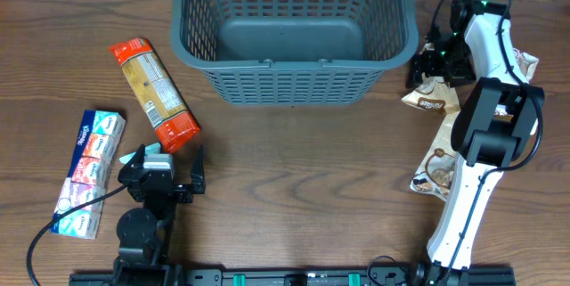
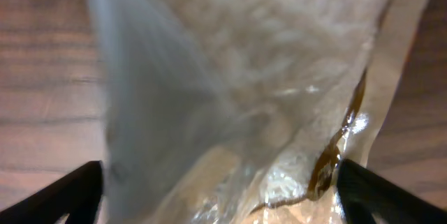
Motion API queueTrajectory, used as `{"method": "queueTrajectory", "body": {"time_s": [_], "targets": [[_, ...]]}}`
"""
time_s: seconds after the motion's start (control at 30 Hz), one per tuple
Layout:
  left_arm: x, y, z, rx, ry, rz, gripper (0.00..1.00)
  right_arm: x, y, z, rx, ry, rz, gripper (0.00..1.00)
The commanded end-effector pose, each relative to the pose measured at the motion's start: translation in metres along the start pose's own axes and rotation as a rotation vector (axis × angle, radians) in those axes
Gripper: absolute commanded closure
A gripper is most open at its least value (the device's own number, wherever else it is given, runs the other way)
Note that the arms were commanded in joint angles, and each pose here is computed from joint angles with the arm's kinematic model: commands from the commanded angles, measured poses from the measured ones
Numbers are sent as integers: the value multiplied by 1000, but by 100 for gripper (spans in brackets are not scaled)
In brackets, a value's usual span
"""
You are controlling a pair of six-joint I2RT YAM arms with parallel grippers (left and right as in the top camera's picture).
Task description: Pack container
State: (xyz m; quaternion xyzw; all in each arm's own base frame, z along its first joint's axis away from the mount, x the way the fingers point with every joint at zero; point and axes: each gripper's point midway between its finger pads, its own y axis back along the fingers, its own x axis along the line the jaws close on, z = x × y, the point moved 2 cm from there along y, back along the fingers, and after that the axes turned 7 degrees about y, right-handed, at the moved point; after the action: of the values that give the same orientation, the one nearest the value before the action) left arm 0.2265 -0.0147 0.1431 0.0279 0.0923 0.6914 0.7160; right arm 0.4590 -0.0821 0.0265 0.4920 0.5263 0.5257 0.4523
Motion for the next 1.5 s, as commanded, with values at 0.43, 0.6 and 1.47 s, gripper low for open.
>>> {"method": "queueTrajectory", "body": {"time_s": [0.43, 0.6, 1.47], "targets": [[6, -1, -17, 54, -14, 36, 2, -1, -8, 0, 10, -15, 10, 99], [6, -1, -17, 54, -14, 36, 1, -3, 28, 9, -60, -15, -8, 99], [6, -1, -17, 54, -14, 36, 1, 227, 403, -53, -1047, 1071, -82, 99]]}}
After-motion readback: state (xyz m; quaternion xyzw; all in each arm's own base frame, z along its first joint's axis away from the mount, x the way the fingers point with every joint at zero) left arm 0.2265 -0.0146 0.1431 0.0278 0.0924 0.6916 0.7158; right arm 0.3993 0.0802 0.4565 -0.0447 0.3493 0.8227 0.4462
